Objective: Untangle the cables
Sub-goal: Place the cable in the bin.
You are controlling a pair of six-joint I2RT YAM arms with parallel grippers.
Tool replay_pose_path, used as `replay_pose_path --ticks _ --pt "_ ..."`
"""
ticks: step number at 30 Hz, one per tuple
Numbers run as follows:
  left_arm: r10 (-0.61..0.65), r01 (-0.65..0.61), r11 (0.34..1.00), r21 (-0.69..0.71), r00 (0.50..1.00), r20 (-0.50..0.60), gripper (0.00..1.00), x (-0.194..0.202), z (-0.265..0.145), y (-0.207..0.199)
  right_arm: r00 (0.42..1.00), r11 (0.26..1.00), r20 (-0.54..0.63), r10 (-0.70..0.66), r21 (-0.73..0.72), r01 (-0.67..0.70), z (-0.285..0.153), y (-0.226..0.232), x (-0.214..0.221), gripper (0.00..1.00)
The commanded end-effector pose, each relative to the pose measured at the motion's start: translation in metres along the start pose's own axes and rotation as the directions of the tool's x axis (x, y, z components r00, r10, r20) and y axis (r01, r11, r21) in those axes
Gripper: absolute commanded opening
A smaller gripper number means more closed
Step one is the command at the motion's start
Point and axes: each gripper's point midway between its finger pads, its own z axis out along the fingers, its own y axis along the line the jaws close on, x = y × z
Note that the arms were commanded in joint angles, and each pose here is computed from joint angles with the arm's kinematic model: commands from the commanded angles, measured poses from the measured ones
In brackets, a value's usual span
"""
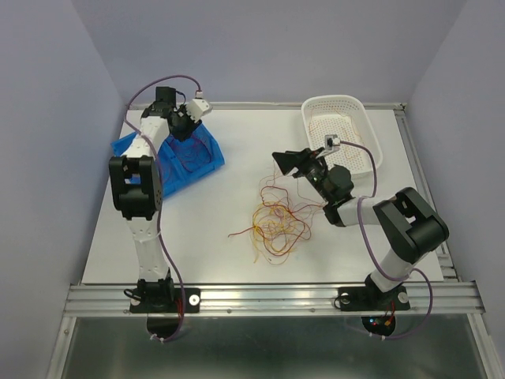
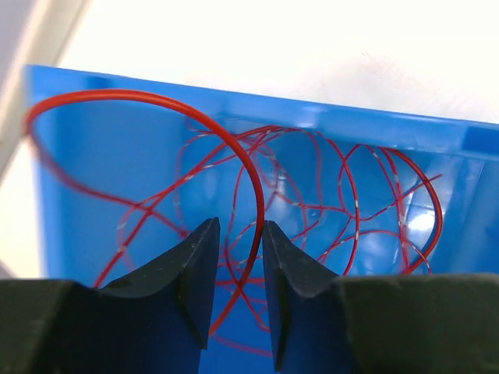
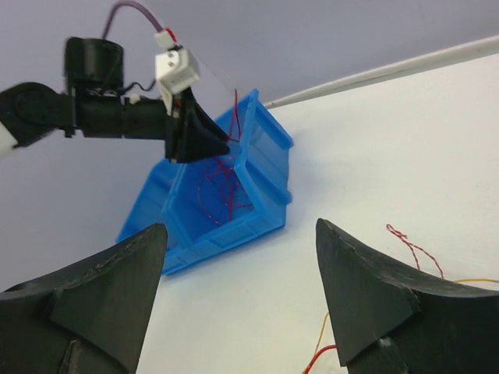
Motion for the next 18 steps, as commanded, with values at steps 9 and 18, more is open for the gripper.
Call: replay_pose_path --ticks 9,18 --pt "0.089 -0.079 0.967 -0.244 0.996 0.031 0.55 -0.050 -0.107 0.022 0.972 0.985 -0.208 -0.110 0.106 0.134 -0.014 -0.018 0.019 0.79" --pt "0.143 -0.103 0.979 -0.177 0.962 0.232 0.61 -0.100 -0.149 -0.039 0.840 0.864 -0.495 -0.220 0.302 0.404 -0.044 -0.052 0.029 0.73"
